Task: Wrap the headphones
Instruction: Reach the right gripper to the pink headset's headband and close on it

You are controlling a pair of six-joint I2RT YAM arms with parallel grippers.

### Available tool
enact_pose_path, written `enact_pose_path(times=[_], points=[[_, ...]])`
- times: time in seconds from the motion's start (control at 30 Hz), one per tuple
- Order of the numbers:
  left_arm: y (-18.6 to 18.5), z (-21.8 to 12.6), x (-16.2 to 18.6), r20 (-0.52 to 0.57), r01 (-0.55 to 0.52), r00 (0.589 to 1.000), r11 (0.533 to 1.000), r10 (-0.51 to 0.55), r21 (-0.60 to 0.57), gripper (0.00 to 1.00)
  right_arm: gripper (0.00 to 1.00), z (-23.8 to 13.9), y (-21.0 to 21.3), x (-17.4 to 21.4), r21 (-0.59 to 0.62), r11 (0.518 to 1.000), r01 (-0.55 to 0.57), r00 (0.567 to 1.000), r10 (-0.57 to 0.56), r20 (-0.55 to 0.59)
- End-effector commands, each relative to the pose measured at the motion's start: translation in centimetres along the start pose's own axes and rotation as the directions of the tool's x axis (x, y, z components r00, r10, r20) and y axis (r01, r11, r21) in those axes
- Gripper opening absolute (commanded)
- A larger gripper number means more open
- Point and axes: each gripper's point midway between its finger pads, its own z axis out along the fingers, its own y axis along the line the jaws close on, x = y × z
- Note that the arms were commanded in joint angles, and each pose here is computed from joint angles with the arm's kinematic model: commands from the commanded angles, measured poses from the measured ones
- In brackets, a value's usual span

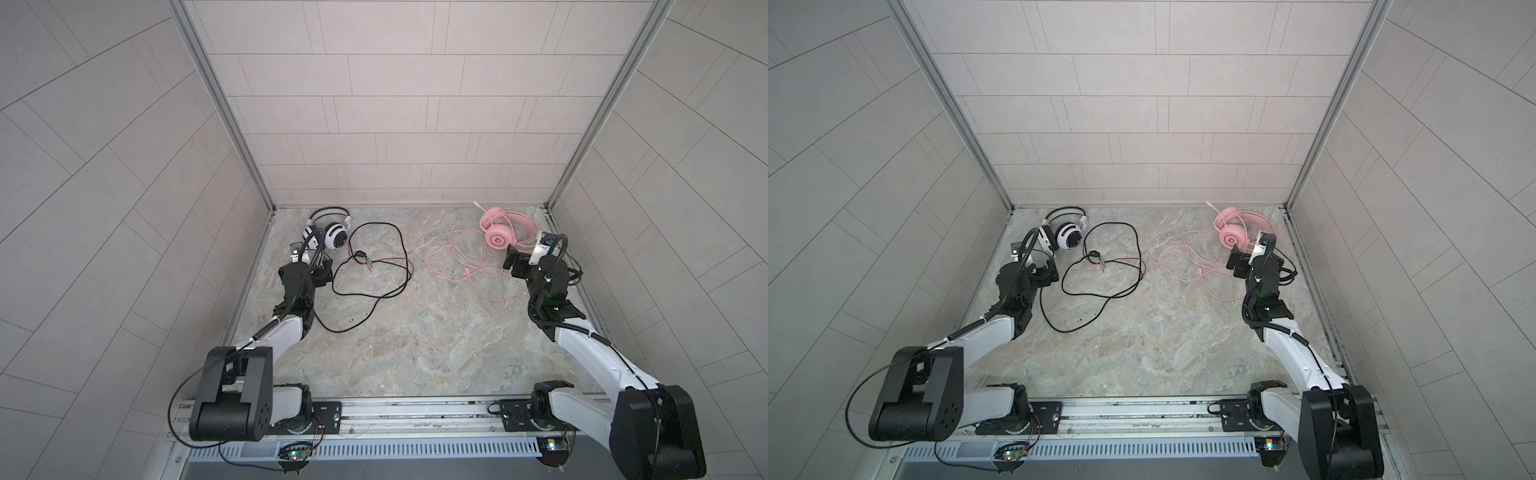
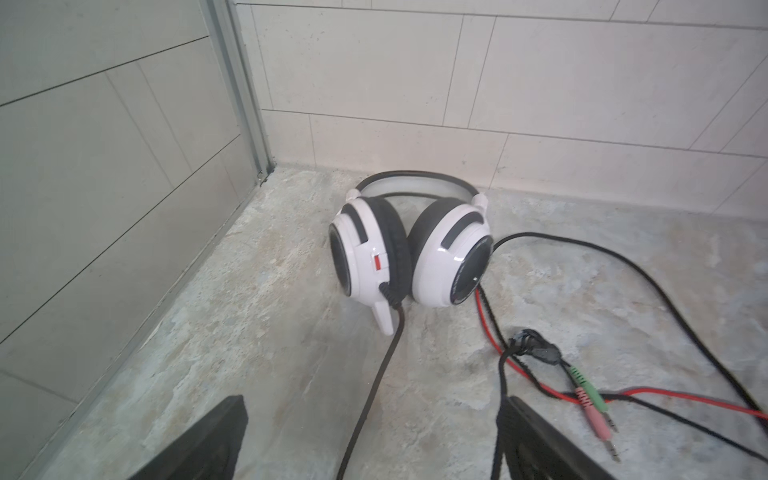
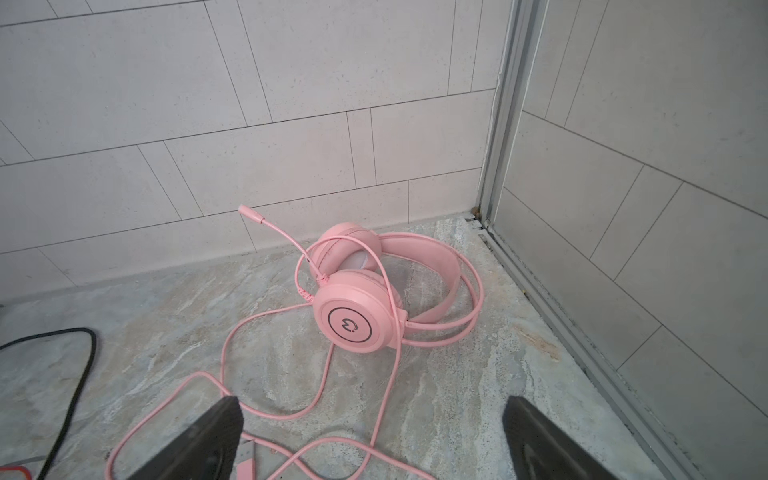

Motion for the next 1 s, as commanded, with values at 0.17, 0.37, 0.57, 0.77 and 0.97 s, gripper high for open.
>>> enact_pose_path(times=[0.17, 0.37, 0.57, 0.77, 0.97], points=[[-2.8, -0.9, 0.3, -0.122, 0.132, 0.986, 0.979, -0.114, 0.157, 1.0, 0.99, -0.8, 2.5, 6.7, -0.157, 0.983, -0.091, 0.965, 0.048, -0.258], [-5.8, -2.6, -1.8, -0.144, 0.331, 0.943, 0.889, -0.3, 0.315, 1.0, 1.0, 0.4, 1.2, 7.2, -0.048, 0.997, -0.056, 0.928, 0.034, -0.371], [-7.1, -3.2, -2.5, -0.169, 0.446, 0.895, 0.821, -0.413, 0.355, 0.99, 1.0, 2.1, 0.2, 5.9, 0.065, 0.989, -0.134, 0.901, 0.149, -0.407], [-11.5, -3.8, 1.0, -0.26, 0.376, 0.922, 0.824, -0.286, 0.424, 0.98, 0.99, 4.5, -1.9, 4.7, 0.16, 0.911, -0.381, 0.812, 0.412, -0.413], [-12.7, -4.4, 3.6, -0.284, 0.326, 0.936, 0.816, -0.209, 0.477, 0.98, 0.96, 6.3, -4.2, 3.7, 0.245, 0.821, -0.515, 0.734, 0.57, -0.369]])
